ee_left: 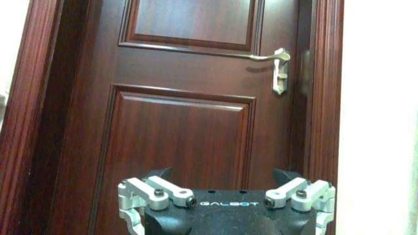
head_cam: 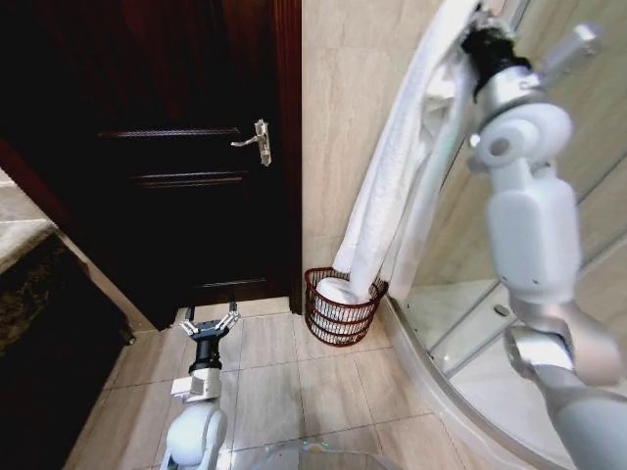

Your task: Discard the used towel into the hamper.

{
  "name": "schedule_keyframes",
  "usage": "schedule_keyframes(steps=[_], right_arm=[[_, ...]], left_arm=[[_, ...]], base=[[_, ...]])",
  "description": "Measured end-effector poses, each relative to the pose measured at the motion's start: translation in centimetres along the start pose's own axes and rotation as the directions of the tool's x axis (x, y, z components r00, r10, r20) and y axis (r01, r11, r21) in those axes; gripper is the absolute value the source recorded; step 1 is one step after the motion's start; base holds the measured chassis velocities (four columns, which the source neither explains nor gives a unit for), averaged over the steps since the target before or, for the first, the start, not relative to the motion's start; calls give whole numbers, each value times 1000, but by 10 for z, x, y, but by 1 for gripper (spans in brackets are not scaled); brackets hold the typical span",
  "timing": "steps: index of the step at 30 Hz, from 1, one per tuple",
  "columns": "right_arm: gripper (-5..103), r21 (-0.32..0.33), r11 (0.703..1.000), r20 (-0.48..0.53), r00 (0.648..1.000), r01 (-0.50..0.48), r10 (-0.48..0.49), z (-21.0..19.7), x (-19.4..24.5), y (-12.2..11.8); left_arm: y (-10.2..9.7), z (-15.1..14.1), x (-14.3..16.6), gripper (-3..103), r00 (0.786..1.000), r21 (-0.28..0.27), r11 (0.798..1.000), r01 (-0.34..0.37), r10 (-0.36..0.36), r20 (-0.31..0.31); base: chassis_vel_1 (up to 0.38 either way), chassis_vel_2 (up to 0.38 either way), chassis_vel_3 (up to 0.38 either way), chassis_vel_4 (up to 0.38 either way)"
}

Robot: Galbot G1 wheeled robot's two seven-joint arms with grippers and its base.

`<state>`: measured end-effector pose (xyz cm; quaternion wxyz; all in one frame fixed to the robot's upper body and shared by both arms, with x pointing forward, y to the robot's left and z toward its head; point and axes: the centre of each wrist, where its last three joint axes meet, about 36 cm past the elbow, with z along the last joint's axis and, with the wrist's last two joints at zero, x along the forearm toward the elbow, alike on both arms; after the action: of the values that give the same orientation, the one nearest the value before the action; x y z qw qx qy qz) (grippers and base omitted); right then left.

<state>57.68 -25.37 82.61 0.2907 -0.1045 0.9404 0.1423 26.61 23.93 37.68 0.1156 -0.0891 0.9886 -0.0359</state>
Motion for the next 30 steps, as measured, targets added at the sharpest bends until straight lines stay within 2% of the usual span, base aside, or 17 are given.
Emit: schedule_keyframes(steps=[3, 5, 10, 17, 19, 20, 22, 23, 25, 30], right_arm=[[10, -10, 1000, -18, 1000, 3, -3, 18, -8, -4], [10, -25, 999, -33, 999, -21, 20, 48, -18, -12], [10, -55, 998, -51, 998, -36, 34, 63, -25, -10], [10, -52, 996, -98, 993, -74, 68, 87, -30, -20], [10, -59, 995, -109, 992, -76, 69, 87, -30, -17], [10, -68, 995, -113, 991, -78, 70, 86, -30, -12], [10, -96, 994, -92, 995, -51, 42, 65, -41, 19], [10, -96, 994, -92, 995, -51, 42, 65, -41, 19], [10, -95, 995, -52, 999, -22, 17, 40, -58, 43], [10, -81, 997, -24, 1000, -18, 16, 12, -83, 59]], left_arm=[[-1, 1, -1, 100, 1000, 3, 1000, -2, 2, 3], [-4, 3, 0, 100, 1000, 6, 1000, -3, 3, -1], [-9, 9, 3, 100, 1000, 0, 1000, -2, 2, -13], [-13, 11, 5, 100, 1000, -14, 1000, -8, 8, -15], [-13, 11, 5, 100, 1000, -16, 1000, -10, 10, -14], [-13, 10, 5, 100, 1000, -16, 1000, -11, 11, -13], [-16, 11, 2, 100, 1000, -18, 1000, -15, 15, -8], [-16, 11, 2, 100, 1000, -18, 1000, -15, 15, -8], [-18, 11, 1, 100, 1000, -14, 1000, -20, 20, -7], [-19, 13, 1, 100, 1000, -13, 1000, -28, 28, -5]], base=[[0, 0, 0, 0], [0, 0, 0, 0], [0, 0, 0, 0], [0, 0, 0, 0], [0, 0, 0, 0], [0, 0, 0, 0], [0, 0, 0, 0], [0, 0, 0, 0], [0, 0, 0, 0], [0, 0, 0, 0]])
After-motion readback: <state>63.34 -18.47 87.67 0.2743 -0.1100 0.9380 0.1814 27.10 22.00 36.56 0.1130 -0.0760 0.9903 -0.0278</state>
